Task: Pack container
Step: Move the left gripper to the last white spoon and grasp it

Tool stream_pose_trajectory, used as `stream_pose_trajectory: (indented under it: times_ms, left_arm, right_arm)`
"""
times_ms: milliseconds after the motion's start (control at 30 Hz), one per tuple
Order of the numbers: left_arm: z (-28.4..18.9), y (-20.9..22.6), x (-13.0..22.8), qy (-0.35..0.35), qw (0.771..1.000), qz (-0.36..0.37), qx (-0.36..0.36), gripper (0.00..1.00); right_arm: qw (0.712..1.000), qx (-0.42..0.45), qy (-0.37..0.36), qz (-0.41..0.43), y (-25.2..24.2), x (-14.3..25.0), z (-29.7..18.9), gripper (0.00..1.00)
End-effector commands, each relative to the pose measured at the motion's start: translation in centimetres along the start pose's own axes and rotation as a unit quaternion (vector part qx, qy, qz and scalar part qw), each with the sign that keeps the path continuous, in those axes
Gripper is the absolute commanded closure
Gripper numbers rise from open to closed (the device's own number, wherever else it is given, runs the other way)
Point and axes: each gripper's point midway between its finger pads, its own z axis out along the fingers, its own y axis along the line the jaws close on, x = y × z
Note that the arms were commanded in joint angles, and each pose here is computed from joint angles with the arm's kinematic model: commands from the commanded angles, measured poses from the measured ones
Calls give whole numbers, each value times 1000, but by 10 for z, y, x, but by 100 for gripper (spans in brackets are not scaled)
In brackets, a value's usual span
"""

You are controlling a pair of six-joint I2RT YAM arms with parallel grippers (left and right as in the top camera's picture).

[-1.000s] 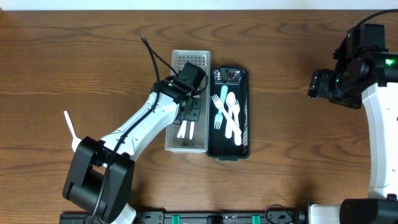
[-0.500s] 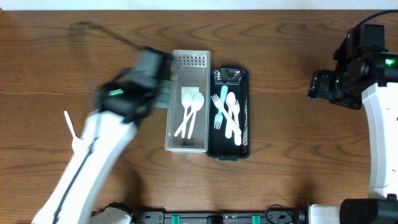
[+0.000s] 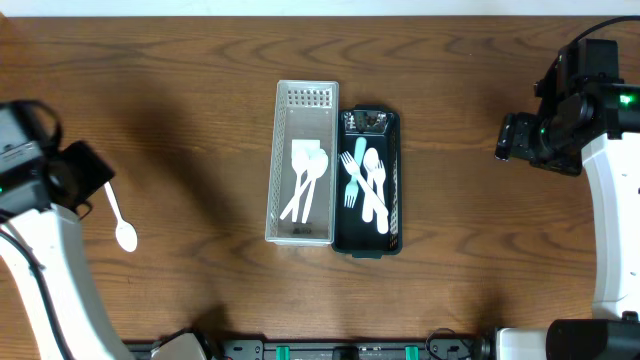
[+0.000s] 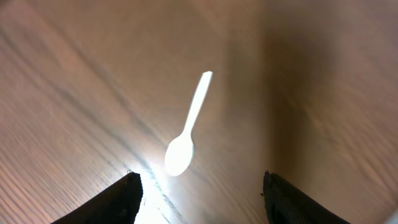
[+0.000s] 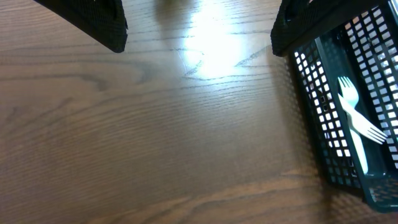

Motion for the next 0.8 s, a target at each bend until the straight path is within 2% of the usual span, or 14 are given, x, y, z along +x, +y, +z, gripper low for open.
stream_pose_trajectory:
  times_ms: [0,333,767]
  left_arm:
    - [39,13,14,56,998,-36,2,34]
    - [134,20,42,166,985,48,-10,30]
    - [191,25,90,270,959,86,-11,31]
  right_arm:
    - [1000,1,4,-6,-2,2,2,23]
    - [1000,1,5,-7,-2,2,2,23]
    - [1000,0,-3,-7,-1,-2,2,22]
